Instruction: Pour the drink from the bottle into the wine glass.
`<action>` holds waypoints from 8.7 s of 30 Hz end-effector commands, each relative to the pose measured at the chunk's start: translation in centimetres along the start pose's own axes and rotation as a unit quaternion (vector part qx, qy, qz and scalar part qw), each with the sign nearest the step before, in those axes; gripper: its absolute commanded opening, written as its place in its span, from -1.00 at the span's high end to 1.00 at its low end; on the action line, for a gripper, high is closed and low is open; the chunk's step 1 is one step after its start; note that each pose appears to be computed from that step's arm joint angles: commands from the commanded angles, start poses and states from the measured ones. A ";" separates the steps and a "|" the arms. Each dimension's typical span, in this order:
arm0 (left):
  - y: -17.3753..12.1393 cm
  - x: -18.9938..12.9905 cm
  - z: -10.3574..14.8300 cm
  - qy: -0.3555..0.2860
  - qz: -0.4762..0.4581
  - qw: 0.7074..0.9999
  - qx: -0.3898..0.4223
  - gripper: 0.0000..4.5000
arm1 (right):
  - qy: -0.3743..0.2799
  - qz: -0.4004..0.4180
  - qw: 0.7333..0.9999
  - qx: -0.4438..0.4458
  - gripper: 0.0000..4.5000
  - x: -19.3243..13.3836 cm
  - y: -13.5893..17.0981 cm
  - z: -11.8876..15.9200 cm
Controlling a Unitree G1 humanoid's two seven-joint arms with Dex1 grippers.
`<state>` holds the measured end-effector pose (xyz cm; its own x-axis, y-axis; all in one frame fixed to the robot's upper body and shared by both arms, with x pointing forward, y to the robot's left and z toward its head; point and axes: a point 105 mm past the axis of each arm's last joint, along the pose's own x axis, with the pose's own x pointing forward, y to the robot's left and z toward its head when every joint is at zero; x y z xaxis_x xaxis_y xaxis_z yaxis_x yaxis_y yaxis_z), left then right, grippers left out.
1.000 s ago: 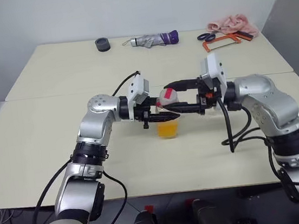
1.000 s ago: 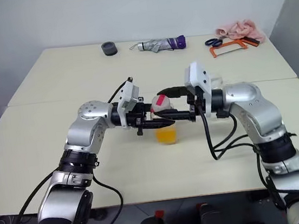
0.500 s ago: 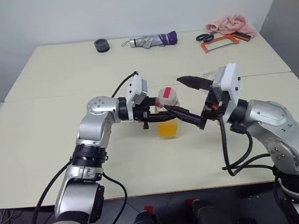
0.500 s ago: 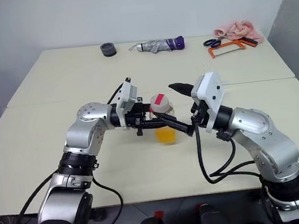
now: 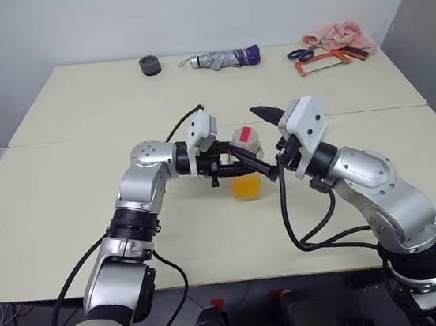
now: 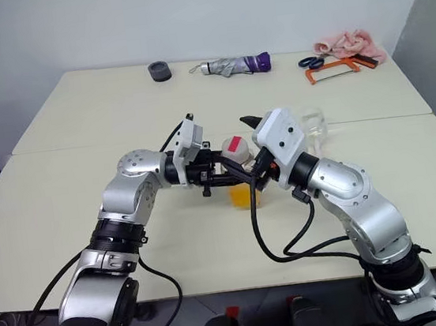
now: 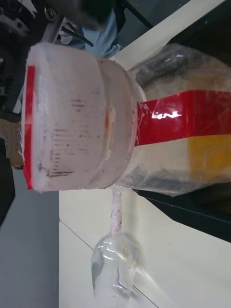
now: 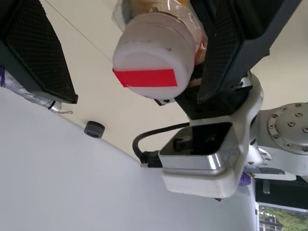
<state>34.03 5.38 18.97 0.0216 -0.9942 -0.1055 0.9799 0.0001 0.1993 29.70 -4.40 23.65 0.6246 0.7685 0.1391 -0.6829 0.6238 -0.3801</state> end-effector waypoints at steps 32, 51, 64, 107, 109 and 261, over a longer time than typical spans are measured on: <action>0.7 -0.4 1.2 -0.006 0.019 0.999 0.043 0.20 | 0.001 0.021 1.000 0.021 -0.88 -3.4 -0.7 0.9; 0.5 -0.2 1.4 -0.011 0.013 0.999 0.043 0.20 | -0.013 0.016 1.000 -0.015 -0.88 -0.1 -0.1 1.4; 0.5 -0.2 1.3 -0.010 0.013 0.999 0.042 0.20 | -0.003 -0.004 1.000 -0.001 -0.88 -0.5 -0.9 0.8; 0.3 -0.3 0.9 -0.011 0.020 0.999 0.040 0.20 | 0.019 0.007 0.999 0.044 -0.88 -2.3 -1.0 0.2; 0.4 -0.3 0.9 -0.011 0.020 0.999 0.040 0.20 | 0.014 0.013 0.999 0.046 -0.88 -2.4 -0.8 0.4; 9.2 -20.3 1.1 -0.034 0.667 0.744 0.035 0.20 | 0.057 0.075 0.992 0.085 -1.00 2.4 2.2 -3.4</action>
<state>42.62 24.89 22.07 0.9664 -0.1340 0.2195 0.1054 0.9850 0.1369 30.98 -2.12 18.88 0.5417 0.8390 -0.0510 -0.8302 0.5245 -0.1889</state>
